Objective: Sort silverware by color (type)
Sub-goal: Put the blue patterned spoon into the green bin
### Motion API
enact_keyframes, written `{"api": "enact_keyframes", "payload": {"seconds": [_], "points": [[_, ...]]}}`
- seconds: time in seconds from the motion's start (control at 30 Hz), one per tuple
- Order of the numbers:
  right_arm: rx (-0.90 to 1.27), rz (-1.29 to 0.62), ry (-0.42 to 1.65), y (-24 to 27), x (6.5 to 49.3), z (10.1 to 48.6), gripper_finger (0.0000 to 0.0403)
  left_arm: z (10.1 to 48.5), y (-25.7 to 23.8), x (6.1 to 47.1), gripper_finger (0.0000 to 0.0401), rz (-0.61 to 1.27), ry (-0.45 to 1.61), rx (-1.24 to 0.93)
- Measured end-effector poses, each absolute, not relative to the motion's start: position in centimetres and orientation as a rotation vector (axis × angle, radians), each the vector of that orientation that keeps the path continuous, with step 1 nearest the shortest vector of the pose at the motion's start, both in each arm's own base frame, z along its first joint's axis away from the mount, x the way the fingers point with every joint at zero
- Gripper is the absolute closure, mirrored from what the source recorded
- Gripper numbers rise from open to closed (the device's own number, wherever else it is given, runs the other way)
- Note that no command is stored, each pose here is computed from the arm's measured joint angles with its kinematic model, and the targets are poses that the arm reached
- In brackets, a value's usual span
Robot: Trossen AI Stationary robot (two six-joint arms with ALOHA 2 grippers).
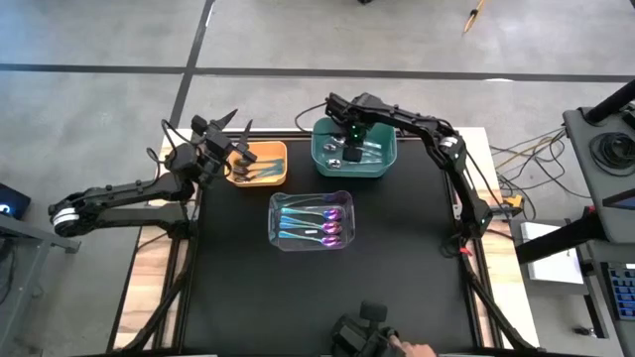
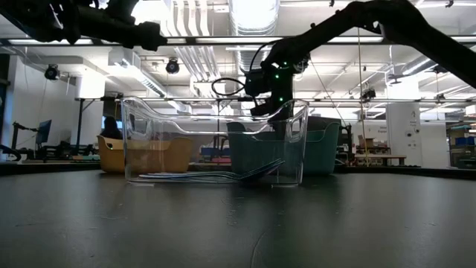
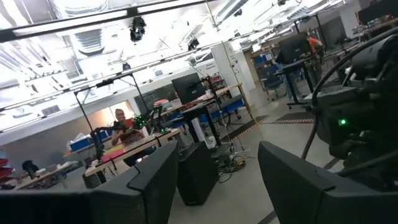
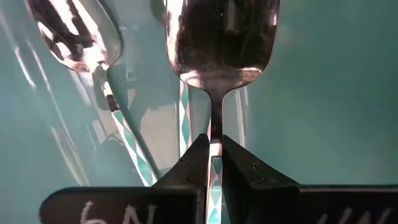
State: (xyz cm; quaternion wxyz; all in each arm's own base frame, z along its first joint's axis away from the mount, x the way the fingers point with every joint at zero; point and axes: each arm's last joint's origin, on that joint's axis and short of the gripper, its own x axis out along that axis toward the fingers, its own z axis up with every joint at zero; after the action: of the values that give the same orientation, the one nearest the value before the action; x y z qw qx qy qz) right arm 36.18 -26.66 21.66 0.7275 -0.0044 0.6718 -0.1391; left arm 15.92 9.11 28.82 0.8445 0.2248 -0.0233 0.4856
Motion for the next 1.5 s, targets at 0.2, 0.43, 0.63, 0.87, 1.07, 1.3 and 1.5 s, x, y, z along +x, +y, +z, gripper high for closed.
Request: {"api": "enact_keyframes", "payload": {"seconds": [0.2,0.43,0.63,0.87,1.07,1.3,1.5], "points": [[-0.046,-0.288,1.461,-26.1,36.9,21.7,0.0390,28.9,9.1,15.9,0.0197,1.026,-0.054,0.476],[-0.103,-0.285,1.409,-26.5,37.3,21.7,0.0390,28.9,9.1,15.9,0.0197,1.033,-0.039,0.518],[-0.108,-0.260,1.436,-26.3,37.1,21.0,0.0390,29.1,9.2,15.8,0.0197,1.063,-0.021,0.541],[-0.097,-0.247,1.463,-26.1,36.8,19.3,0.0390,29.1,9.2,15.7,0.0197,1.087,-0.007,0.544],[-0.099,-0.265,1.439,-26.2,37.0,19.0,0.0390,29.1,9.2,15.7,0.0197,1.094,-0.004,0.542],[-0.101,-0.266,1.441,-26.3,37.0,18.5,0.0390,29.1,9.2,15.7,0.0197,1.093,-0.003,0.542],[-0.115,-0.266,1.437,-26.4,37.2,18.2,0.0380,29.0,9.2,15.7,0.0197,1.093,-0.003,0.542]]}}
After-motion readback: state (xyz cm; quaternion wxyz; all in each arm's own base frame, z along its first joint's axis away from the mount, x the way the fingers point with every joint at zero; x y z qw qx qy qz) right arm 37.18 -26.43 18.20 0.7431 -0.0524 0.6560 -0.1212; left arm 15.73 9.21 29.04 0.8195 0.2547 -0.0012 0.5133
